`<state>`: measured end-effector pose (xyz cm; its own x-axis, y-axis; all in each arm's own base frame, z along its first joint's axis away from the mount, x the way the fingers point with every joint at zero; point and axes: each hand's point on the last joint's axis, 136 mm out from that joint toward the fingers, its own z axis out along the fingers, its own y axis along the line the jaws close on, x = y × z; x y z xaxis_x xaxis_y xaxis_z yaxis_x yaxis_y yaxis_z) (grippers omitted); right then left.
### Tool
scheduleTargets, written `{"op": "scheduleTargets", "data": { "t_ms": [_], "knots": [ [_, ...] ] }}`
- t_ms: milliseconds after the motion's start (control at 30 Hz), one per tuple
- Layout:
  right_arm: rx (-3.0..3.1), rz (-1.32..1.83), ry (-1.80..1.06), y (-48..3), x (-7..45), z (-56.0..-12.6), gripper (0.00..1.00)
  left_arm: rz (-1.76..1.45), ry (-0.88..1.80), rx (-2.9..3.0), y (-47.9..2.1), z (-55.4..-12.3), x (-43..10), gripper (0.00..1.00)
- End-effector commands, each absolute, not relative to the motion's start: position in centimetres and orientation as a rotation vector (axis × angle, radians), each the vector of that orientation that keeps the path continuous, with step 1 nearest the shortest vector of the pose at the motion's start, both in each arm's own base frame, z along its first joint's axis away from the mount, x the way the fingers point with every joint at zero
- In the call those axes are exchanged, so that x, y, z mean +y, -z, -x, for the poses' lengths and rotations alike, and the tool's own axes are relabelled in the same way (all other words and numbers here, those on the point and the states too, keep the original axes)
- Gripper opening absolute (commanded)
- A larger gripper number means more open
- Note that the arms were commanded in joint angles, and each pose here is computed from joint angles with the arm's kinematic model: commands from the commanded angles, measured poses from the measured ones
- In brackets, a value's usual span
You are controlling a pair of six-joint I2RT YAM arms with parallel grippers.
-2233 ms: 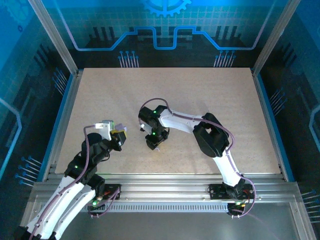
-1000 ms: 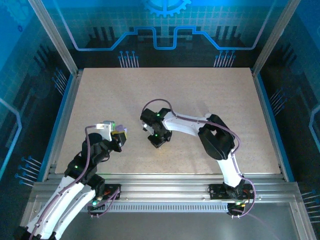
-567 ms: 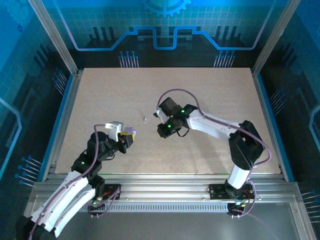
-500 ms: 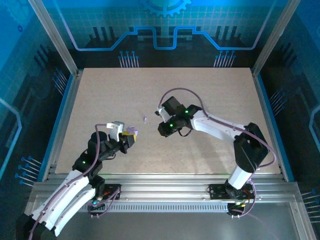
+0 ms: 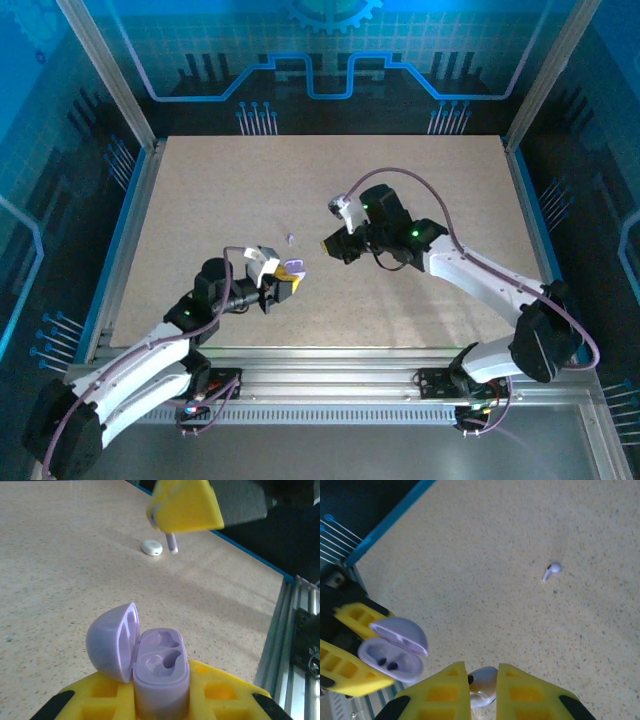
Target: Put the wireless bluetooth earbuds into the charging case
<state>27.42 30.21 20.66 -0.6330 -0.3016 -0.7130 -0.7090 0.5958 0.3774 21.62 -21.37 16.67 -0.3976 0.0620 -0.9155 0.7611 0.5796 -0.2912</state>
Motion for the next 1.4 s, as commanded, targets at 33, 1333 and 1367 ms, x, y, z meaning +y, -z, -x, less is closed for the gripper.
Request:
{"op": "scheduleTargets", "data": {
  "t_ms": [33,1333,1367],
  "knots": [
    [2.063,0.873,-0.967,-23.5,30.7,-26.5,0.13,-0.794,0.869,1.693,-19.7,-21.7,-22.8,0.17],
    [1.85,0.578,-1.004,-27.3,31.5,-22.5,0.15,-0.978,0.474,1.383,-22.7,-21.6,-22.5,0.15],
    [1.843,0.572,-1.01,-27.5,31.5,-22.5,0.15,-0.979,0.46,1.382,-22.6,-21.6,-22.4,0.15]
  ]
}}
